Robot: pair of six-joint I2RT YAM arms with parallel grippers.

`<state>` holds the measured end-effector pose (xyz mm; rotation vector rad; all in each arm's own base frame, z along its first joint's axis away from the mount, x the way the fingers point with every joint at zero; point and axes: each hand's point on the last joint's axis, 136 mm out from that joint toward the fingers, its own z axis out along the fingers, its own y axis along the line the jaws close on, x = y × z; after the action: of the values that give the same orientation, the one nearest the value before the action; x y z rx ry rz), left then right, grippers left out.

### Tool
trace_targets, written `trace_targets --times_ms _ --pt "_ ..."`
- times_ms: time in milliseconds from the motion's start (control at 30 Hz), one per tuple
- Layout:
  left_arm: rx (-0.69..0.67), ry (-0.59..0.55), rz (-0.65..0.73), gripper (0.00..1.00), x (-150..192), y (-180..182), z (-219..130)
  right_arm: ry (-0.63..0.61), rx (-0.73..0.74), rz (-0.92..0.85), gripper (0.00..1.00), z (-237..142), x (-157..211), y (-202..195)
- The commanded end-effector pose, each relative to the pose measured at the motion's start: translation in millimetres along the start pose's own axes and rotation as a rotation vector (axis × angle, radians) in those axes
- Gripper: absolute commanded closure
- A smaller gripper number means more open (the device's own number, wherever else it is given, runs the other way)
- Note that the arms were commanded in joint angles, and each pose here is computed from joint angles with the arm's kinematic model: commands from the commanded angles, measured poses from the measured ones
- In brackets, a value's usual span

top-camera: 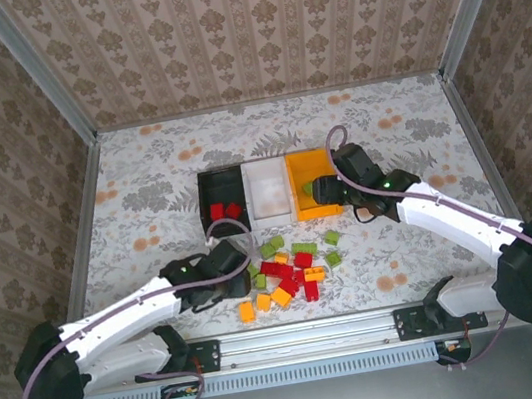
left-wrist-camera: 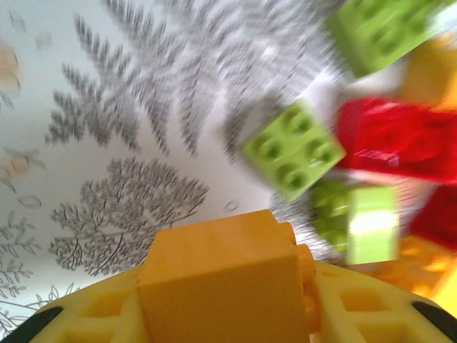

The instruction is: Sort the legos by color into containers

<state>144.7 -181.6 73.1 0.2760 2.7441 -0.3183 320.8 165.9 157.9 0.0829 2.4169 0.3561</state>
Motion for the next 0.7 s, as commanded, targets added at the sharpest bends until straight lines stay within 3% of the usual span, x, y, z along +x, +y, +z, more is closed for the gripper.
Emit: trace_targets --times_ms 0,233,533,600,667 --pt "0.038 -0.099 0.055 0.66 -45 -19 -28 -0.024 -0.008 0.029 0.32 -8 -1 -4" --pt "0.113 -0.171 0.134 0.66 -143 -84 -16 -0.003 0.032 0.041 0.32 -9 18 -23" --pt "0.088 -0.141 0.071 0.68 -215 -90 49 0.023 0.037 0.05 0.32 -15 42 -38" --pt "0.087 -0.135 0.063 0.62 -221 -92 60 0.03 0.033 0.052 0.32 -15 46 -40" --pt "0.095 -0.13 0.057 0.48 -226 -95 67 0.04 0.025 0.053 0.31 -15 51 -40"
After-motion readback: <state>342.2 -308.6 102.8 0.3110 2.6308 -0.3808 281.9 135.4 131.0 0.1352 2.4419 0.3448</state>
